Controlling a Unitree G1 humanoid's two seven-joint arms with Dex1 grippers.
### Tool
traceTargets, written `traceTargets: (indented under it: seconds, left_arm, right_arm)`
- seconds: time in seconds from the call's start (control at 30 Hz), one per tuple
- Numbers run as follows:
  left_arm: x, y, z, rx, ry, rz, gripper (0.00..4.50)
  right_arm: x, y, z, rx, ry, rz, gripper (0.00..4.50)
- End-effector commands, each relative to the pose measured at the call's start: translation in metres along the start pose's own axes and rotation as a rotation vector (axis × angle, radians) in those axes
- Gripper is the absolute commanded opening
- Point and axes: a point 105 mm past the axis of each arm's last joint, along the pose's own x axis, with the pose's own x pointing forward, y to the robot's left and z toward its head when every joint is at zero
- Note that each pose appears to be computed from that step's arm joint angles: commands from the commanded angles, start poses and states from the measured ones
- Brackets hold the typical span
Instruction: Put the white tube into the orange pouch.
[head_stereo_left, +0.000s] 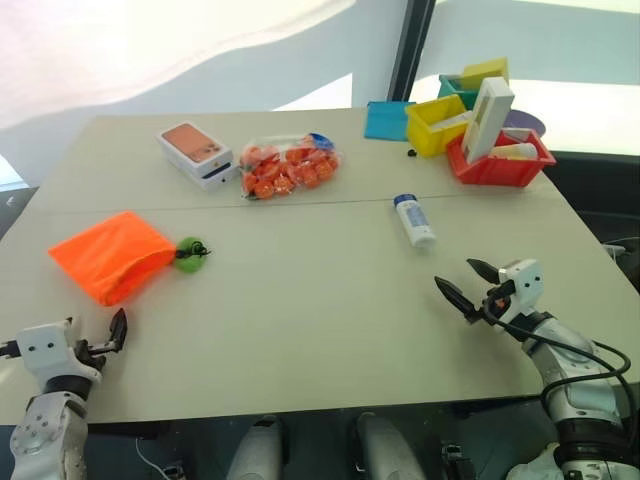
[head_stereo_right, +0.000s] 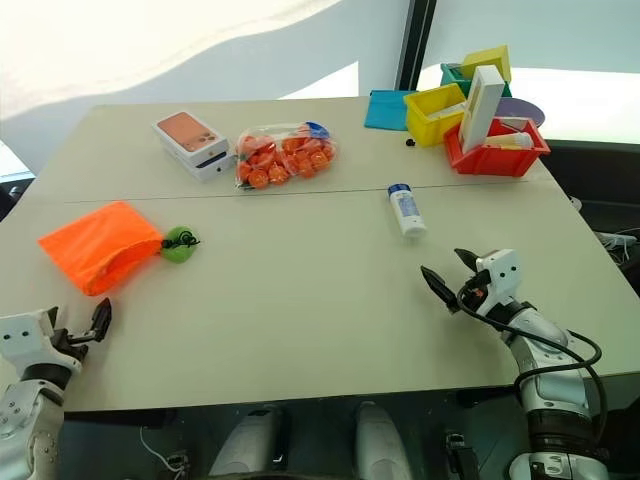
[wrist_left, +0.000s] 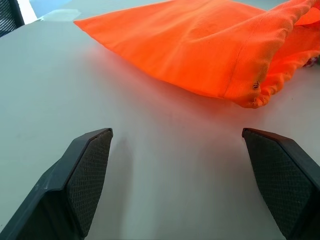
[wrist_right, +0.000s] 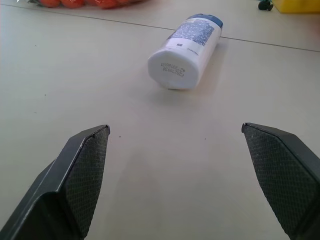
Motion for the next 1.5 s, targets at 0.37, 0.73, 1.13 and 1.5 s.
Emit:
traceTargets:
  seconds: [0.37, 0.73, 1.13, 1.5]
  left_arm:
    - [-0.008, 0.008, 0.015, 0.039, -0.067, 0.047, 4.43]
    - [-0.008, 0.002, 0.055, 0.220, -0.212, 0.020, 4.43]
    - [-0.001, -0.059, 0.074, 0.714, -0.345, -0.169, 4.43]
    - [0.027, -0.043, 0.077, 0.868, -0.233, -0.011, 4.43]
  right_arm:
    - [0.004, 0.006, 0.012, -0.016, -0.051, 0.031, 4.41]
    - [0.010, 0.013, 0.023, -0.019, -0.075, 0.103, 4.41]
    - [0.015, 0.093, 0.042, 0.048, -0.048, 0.507, 4.41]
    - [0.026, 0.147, 0.054, 0.062, -0.104, 0.634, 4.41]
